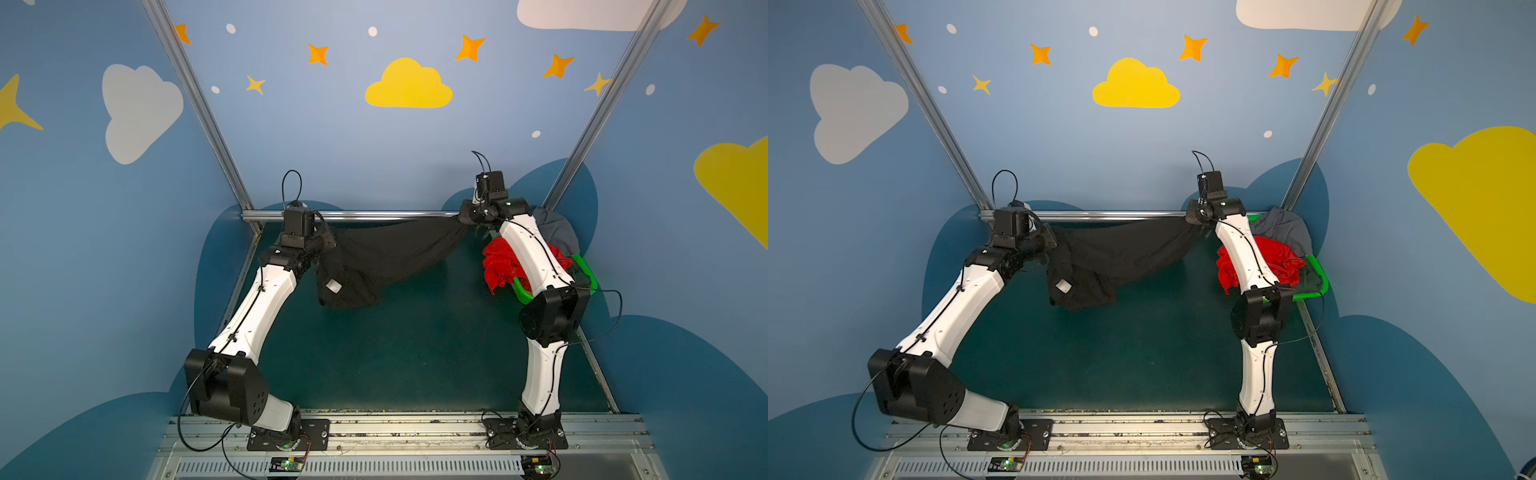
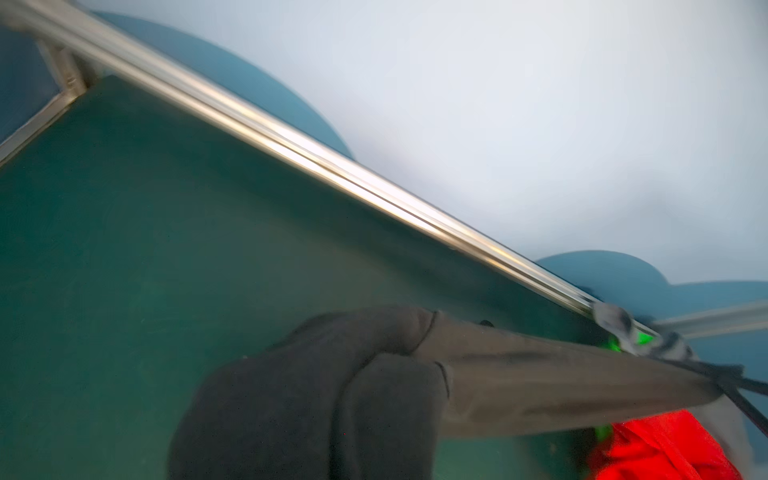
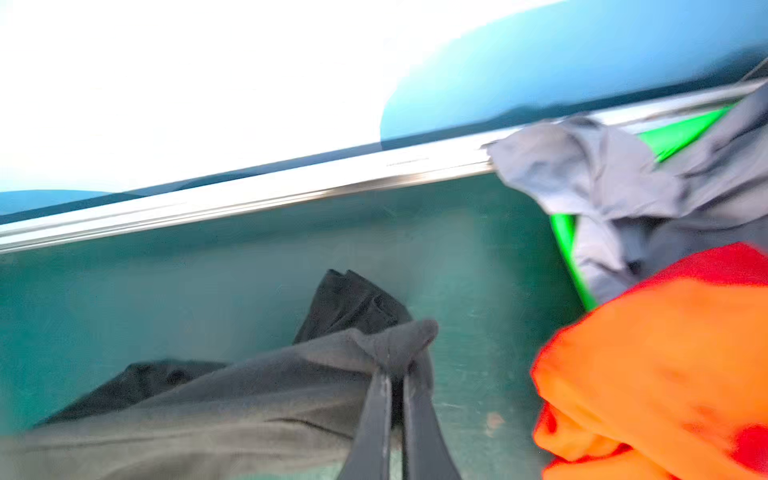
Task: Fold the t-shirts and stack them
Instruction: 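Lift the black t-shirt with both grippers, stretching it along the far edge, then lay the black t-shirt flat on the table and open both grippers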
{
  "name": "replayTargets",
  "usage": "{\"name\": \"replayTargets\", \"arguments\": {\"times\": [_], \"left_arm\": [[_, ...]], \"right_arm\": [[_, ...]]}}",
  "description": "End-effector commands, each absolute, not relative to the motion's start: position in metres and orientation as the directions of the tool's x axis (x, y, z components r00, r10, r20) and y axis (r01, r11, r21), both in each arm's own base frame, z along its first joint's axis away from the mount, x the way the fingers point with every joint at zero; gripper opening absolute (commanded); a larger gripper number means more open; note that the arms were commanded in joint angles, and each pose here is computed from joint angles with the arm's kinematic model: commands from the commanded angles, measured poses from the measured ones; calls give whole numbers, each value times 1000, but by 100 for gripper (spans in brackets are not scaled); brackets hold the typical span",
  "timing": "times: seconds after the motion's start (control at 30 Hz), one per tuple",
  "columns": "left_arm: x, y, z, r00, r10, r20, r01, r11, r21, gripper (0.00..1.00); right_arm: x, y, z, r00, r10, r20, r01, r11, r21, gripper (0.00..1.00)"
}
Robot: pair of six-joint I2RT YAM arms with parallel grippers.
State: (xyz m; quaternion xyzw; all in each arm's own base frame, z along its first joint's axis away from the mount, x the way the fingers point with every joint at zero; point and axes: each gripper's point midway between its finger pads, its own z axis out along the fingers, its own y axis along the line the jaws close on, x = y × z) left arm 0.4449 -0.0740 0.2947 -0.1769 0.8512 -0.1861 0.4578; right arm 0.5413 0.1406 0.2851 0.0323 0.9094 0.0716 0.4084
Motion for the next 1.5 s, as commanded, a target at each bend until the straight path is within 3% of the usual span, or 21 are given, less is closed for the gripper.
{"name": "replayTargets", "arguments": {"times": [0.0, 0.3, 0.5, 0.73, 1.03, 1.07, 1.17, 1.23, 1.27, 1.3, 1.33, 1.37, 1.47], "left_arm": [[421, -86, 330, -493, -433, -755, 1, 867, -498, 3], [312, -80, 401, -338, -449, -827, 150, 842, -518, 3], [280, -70, 444, -227, -494, -839, 191, 822, -536, 4], [342, -73, 431, -271, -455, -848, 141, 853, -502, 3], [509, -82, 333, -461, -417, -784, 80, 860, -504, 3], [527, -81, 322, -481, -417, -771, 62, 861, -505, 8], [563, -77, 303, -542, -374, -752, 27, 887, -461, 65], [566, -73, 298, -595, -340, -729, -15, 911, -413, 91], [564, -65, 299, -599, -331, -729, -54, 925, -376, 100], [558, -61, 299, -603, -322, -730, -79, 935, -347, 100], [551, -58, 300, -601, -310, -736, -92, 942, -322, 100], [541, -54, 301, -592, -307, -745, -106, 946, -305, 100], [507, -47, 303, -548, -342, -763, -154, 938, -310, 100]], "right_arm": [[505, 124, 348, -576, 18, -817, -7, 1000, 27, 0], [385, 111, 468, -272, -70, -960, -10, 997, -70, 0], [365, 99, 505, -216, -65, -974, 10, 998, -69, 0], [416, 108, 466, -297, -60, -953, 26, 997, -71, 0], [552, 118, 321, -546, 0, -838, 27, 999, -18, 0], [567, 118, 308, -563, 0, -826, 36, 999, -24, 0], [596, 115, 283, -596, 16, -803, 56, 998, -22, 0], [602, 115, 280, -606, 21, -795, 51, 999, -12, 0], [602, 117, 280, -608, 20, -794, 41, 999, -6, 33], [600, 119, 281, -610, 19, -792, 30, 1000, 2, 78], [596, 119, 282, -614, 26, -788, 31, 999, 9, 91], [592, 119, 284, -615, 33, -788, 28, 999, 19, 96], [572, 119, 292, -609, 42, -792, 18, 999, 40, 98]]}}
